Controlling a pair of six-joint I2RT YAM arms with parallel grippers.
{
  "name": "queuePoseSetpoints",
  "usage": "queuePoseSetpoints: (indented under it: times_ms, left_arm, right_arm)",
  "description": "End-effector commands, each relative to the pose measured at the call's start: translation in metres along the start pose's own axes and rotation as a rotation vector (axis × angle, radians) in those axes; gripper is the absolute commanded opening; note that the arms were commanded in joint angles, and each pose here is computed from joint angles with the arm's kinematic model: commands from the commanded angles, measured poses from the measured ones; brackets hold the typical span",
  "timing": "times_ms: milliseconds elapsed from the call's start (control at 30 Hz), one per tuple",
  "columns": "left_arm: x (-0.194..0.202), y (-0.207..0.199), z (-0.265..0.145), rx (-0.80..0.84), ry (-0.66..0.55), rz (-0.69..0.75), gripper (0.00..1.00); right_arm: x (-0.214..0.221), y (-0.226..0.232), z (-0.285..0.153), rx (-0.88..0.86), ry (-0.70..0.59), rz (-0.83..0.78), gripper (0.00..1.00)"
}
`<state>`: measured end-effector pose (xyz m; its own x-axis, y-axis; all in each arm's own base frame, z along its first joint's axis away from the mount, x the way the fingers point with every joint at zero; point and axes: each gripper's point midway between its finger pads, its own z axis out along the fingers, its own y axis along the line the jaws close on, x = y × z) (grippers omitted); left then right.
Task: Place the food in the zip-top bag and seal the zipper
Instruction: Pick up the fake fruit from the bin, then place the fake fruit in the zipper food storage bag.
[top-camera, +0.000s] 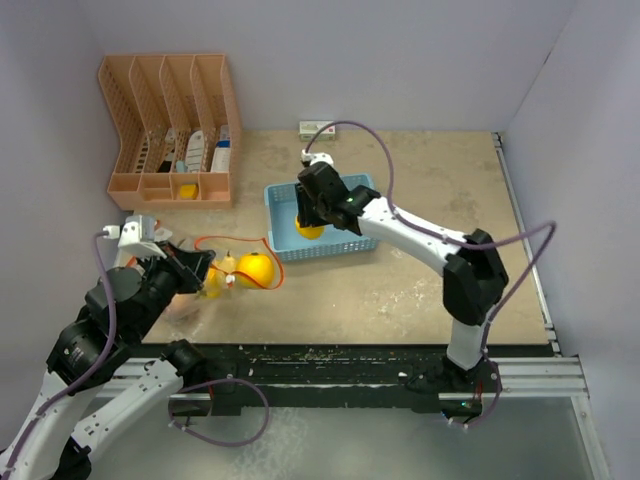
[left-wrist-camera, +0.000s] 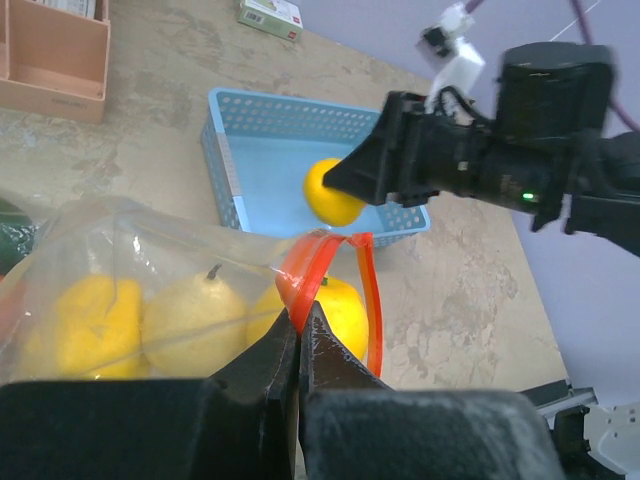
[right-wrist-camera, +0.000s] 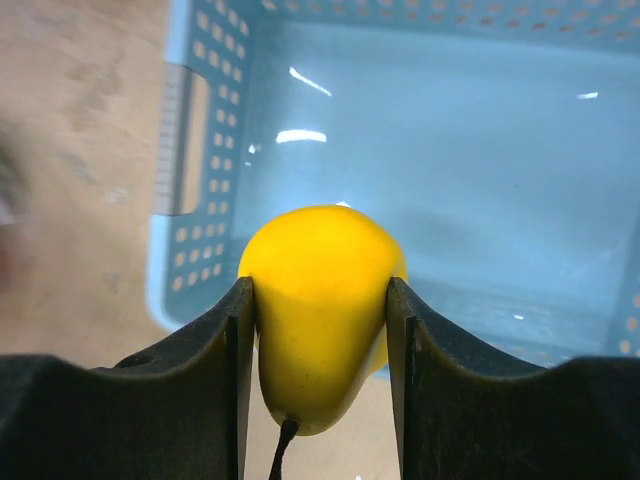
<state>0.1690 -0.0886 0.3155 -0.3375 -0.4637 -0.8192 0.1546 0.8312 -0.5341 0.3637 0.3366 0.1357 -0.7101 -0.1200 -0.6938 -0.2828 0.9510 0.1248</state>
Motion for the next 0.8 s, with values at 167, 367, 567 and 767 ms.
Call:
queuePoseSetpoints:
  times_ms: [167, 367, 567, 767]
  left_arm:
    - [-0.001, -0.015, 0.030, 0.039, -0.046, -0.034, 0.00]
    - [0.020, -0.028, 0.065, 0.072, 0.007, -0.042, 0.00]
    - [0.037, -0.047, 0.092, 0.156, 0.038, -0.056, 0.00]
    - [0.052, -0.065, 0.099, 0.263, 0.078, -0.080, 0.00]
  right_arm:
    - [-0.063, 0.022, -0.121, -0.280, -0.246, 0.011, 0.07]
    - [-0.045, 0.050, -0.172, -0.534, -0.268, 0.012, 0.07]
    - [-0.029, 0.068, -0.179, -0.647, -0.253, 0.013, 0.07]
    - [-0.023, 0.083, -0.163, -0.687, -0.235, 0.021, 0.07]
